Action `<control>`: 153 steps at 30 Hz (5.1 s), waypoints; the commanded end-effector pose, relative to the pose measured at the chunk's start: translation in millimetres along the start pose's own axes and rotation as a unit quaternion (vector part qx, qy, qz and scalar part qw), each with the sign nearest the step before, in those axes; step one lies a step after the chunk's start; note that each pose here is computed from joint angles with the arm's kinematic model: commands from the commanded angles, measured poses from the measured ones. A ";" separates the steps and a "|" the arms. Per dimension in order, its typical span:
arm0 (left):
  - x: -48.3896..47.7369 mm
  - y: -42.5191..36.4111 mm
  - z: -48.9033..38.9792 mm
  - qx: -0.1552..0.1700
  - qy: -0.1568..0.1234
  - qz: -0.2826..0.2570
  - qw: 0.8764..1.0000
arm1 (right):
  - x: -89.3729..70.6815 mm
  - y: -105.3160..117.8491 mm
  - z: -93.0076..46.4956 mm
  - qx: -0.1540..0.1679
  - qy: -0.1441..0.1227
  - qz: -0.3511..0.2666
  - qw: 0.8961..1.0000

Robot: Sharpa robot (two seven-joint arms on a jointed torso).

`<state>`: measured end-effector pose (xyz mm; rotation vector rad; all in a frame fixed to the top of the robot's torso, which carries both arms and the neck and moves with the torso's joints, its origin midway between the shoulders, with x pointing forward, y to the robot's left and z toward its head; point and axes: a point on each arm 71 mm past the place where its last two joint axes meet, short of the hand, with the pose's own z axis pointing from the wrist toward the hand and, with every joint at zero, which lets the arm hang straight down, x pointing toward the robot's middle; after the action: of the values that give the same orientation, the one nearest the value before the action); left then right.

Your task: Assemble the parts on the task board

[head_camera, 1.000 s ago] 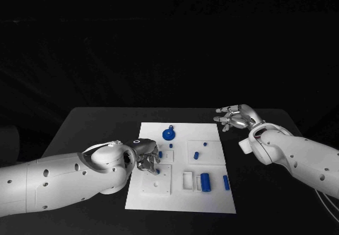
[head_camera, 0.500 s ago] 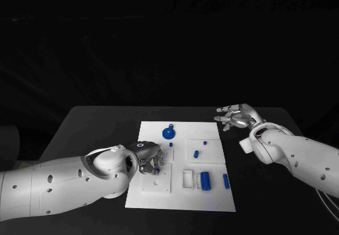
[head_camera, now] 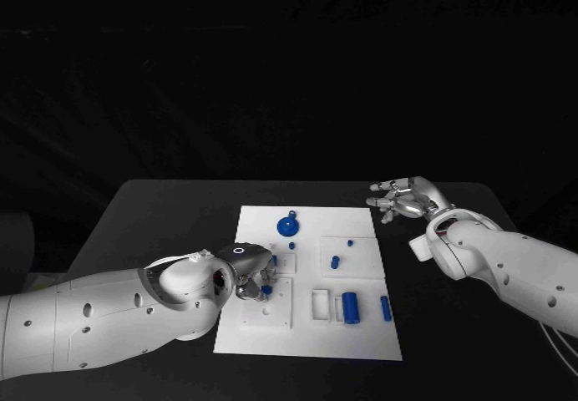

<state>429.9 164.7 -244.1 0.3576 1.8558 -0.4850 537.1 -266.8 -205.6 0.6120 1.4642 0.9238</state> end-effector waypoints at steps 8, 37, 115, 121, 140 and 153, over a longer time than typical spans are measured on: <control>2.8 4.2 -0.2 -0.003 -0.004 0.025 1.000 | 1.0 0.5 -0.3 -0.006 0.006 -0.001 1.000; 14.3 1.5 2.2 0.003 -0.005 0.020 1.000 | 1.2 0.8 -0.5 -0.006 0.007 0.000 1.000; 15.2 3.8 -1.2 0.027 -0.046 -0.026 0.998 | 2.0 2.7 -1.2 -0.008 0.008 0.001 1.000; 5.6 5.9 -5.5 0.036 -0.072 -0.056 0.995 | 3.8 4.9 -1.6 -0.011 0.011 0.002 1.000; -30.2 26.8 -6.7 0.015 -0.128 -0.253 0.959 | 10.6 15.9 -9.1 -0.013 0.041 0.008 0.999; -35.2 48.0 -1.4 -0.032 -0.125 -0.364 0.922 | 39.9 45.7 -28.1 0.004 0.139 0.054 0.989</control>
<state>461.5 206.9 -218.9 -0.3599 1.7134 -0.8655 501.3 -220.6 -186.9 0.5694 1.5981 1.1040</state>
